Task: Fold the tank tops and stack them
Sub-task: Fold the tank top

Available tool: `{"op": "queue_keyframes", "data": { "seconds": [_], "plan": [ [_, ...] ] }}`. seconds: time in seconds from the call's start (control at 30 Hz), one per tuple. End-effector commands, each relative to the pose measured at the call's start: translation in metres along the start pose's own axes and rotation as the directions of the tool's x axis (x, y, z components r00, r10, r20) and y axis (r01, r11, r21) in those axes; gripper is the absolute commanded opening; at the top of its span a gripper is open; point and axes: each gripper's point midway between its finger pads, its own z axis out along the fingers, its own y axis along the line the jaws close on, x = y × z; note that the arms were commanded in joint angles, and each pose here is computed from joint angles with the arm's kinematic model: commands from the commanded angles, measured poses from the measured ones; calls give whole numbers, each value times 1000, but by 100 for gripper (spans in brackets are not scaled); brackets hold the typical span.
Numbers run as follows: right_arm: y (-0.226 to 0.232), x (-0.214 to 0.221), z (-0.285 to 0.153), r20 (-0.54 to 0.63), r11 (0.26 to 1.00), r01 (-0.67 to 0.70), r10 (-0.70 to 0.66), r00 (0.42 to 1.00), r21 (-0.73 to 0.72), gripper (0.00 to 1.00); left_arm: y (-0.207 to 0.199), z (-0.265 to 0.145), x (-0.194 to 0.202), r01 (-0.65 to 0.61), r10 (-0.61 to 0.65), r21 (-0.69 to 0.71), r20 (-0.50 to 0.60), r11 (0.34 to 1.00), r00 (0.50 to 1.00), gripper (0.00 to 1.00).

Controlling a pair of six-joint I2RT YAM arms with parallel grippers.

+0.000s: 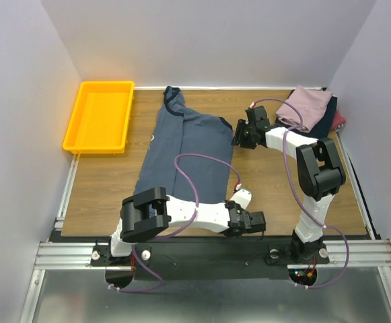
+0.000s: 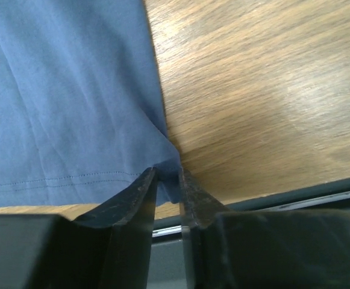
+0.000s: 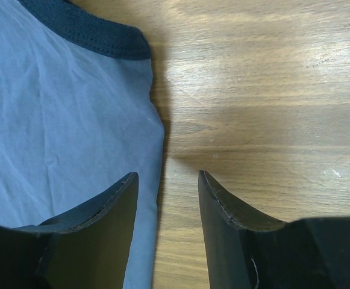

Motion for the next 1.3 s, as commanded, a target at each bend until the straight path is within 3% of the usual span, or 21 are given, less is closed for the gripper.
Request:
{"op": "queue_keyframes", "data": {
  "seconds": [0.0, 0.13, 0.37, 0.7, 1.13, 1.23, 1.27],
  "plan": [
    [10, -15, -2, 45, 999, 2, 0, 999, -45, 51, 10, 2, -2, 21, -20, -34, 28, 999, 999, 23],
    [13, -14, -2, 42, 998, 8, -5, 999, -64, 56, 12, -3, -4, 44, -43, -19, 37, 999, 998, 0],
    [18, -12, 1, 52, 994, 42, -37, 998, -104, 70, 24, -32, -22, 168, -172, 57, 84, 984, 981, 0],
    [27, -20, 9, 89, 987, 59, -46, 995, -152, 70, 49, -46, -28, 382, -399, 295, -3, 876, 917, 0],
    [23, -33, 40, 112, 994, 34, -22, 993, -108, 65, 73, -54, -19, 483, -497, 347, -54, 804, 866, 0],
    [21, -38, 43, 126, 996, 17, -5, 992, -92, 54, 81, -56, -19, 491, -505, 342, -54, 801, 862, 0],
    [20, -38, 43, 127, 996, 7, 4, 992, -86, 46, 82, -57, -20, 490, -505, 346, -51, 800, 861, 0]
  ]
}}
